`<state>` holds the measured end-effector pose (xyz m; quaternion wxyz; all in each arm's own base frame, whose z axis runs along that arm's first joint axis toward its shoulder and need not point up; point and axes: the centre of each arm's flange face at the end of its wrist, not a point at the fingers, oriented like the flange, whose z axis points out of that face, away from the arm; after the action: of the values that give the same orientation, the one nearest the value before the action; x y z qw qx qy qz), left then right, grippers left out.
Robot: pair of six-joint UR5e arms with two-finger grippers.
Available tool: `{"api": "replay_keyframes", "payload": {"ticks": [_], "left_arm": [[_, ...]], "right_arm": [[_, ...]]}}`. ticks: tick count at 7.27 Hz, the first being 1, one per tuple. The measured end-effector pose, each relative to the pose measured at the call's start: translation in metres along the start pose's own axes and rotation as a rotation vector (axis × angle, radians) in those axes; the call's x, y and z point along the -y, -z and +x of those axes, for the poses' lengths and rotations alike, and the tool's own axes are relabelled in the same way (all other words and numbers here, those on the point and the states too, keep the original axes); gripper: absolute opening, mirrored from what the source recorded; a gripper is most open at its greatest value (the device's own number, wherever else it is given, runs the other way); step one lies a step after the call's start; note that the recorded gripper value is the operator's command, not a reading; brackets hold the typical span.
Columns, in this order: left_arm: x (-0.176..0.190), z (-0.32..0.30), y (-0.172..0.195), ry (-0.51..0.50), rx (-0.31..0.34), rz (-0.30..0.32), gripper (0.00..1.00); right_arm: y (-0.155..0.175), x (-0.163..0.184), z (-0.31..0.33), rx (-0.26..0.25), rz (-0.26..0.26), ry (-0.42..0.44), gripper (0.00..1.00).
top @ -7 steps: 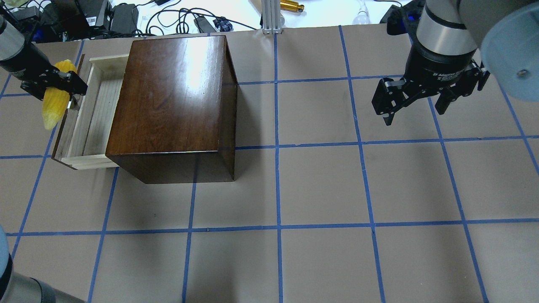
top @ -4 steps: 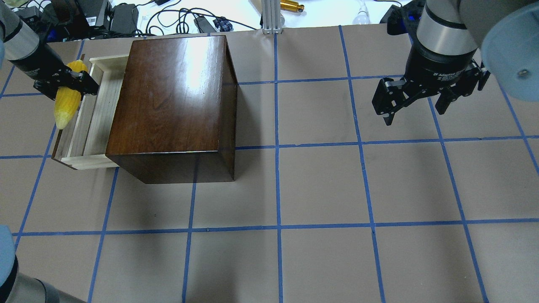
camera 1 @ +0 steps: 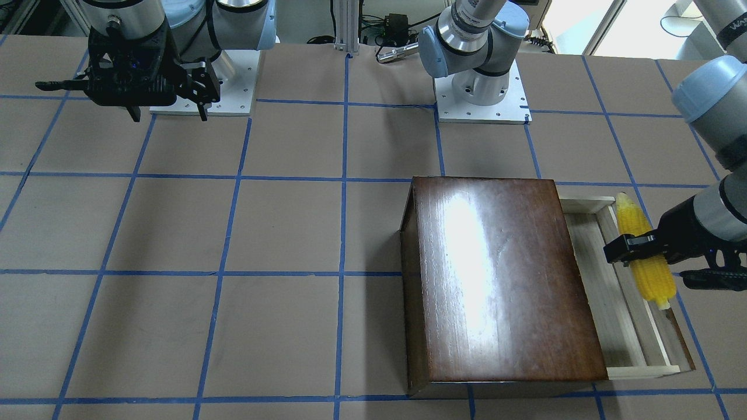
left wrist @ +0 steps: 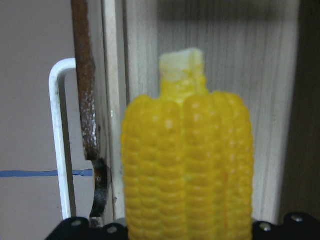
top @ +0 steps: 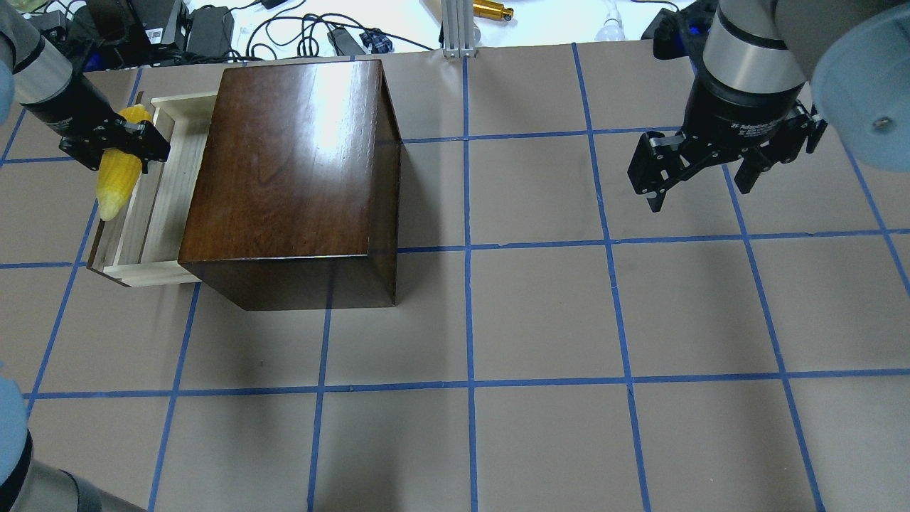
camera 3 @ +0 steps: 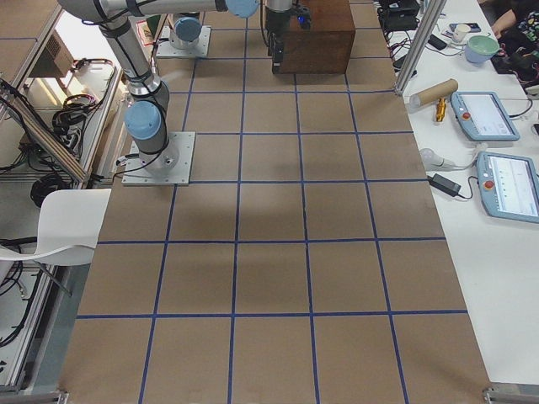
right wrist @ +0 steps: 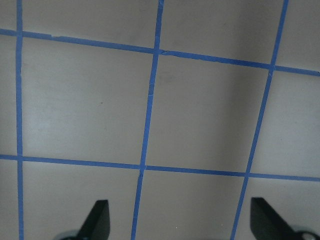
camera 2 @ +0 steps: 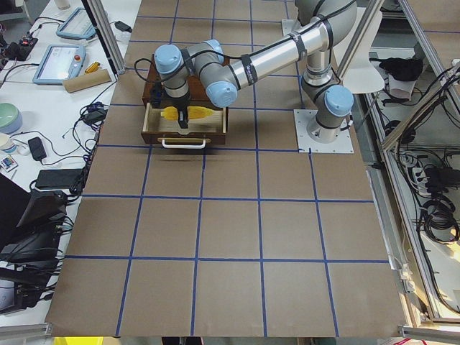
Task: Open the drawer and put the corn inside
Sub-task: 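Carry the corn with the left gripper over the open drawer, then lower the corn into the drawer and open the left gripper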
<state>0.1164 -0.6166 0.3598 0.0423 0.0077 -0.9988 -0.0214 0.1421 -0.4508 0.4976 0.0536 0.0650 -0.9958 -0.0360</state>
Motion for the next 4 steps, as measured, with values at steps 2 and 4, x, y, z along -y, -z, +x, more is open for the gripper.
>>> {"api": "replay_keyframes", "payload": {"ticks": [2,4], "left_arm": [[-0.0004,-0.0001,0.0006,-0.002,0.004,0.0,1.0],[-0.0012,-0.0004,0.0022,-0.001,0.007,0.001,1.0]], "right_arm": [[0.0,0.0,0.0001,-0.001,0.0,0.0,1.0],[0.0004,-0.0003,0.0001,-0.001,0.001,0.001,1.0]]}}
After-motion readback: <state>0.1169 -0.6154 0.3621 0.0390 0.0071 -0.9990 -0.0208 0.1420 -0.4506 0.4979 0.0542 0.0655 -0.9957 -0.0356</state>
